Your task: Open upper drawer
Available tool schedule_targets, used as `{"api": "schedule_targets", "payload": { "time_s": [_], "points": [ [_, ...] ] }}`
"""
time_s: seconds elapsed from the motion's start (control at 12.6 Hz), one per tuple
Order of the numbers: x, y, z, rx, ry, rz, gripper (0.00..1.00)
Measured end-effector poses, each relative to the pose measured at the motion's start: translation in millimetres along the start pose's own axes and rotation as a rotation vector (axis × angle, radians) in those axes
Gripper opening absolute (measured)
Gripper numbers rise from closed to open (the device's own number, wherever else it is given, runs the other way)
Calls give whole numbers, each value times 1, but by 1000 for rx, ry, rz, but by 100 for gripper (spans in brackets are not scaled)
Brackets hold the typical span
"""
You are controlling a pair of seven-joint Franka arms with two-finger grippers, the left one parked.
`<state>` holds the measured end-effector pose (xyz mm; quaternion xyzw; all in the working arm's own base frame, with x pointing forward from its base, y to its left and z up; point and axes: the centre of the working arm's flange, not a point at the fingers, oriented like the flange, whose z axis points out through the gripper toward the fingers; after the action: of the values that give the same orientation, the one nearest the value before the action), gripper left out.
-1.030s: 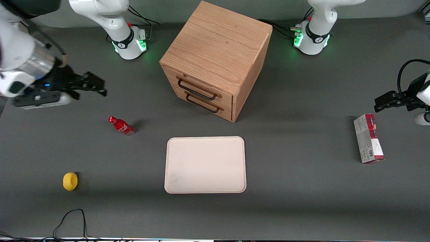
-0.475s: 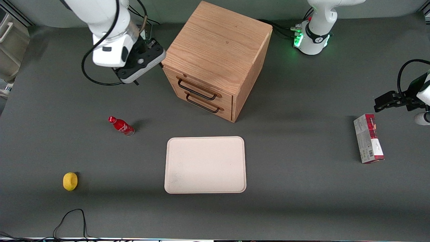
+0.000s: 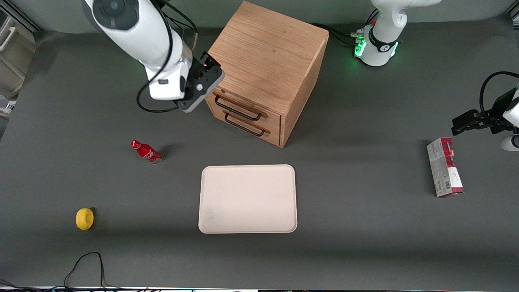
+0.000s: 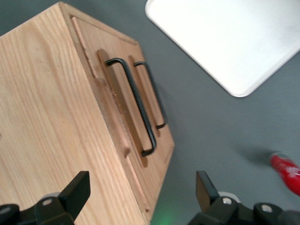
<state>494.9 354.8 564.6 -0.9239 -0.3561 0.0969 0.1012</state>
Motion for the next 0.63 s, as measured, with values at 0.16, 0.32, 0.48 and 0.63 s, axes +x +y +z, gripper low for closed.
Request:
{"api": "schedule_targets", "payload": {
  "time_s": [0.16,0.32,0.48,0.63],
  "points": [
    [16,10,30,46,-48,-19,100],
    [31,17,55,80,-61,-47,100],
    [44,19,73,89,-45,-61,100],
    [53,16,91,65,-25,-74,100]
  ]
}}
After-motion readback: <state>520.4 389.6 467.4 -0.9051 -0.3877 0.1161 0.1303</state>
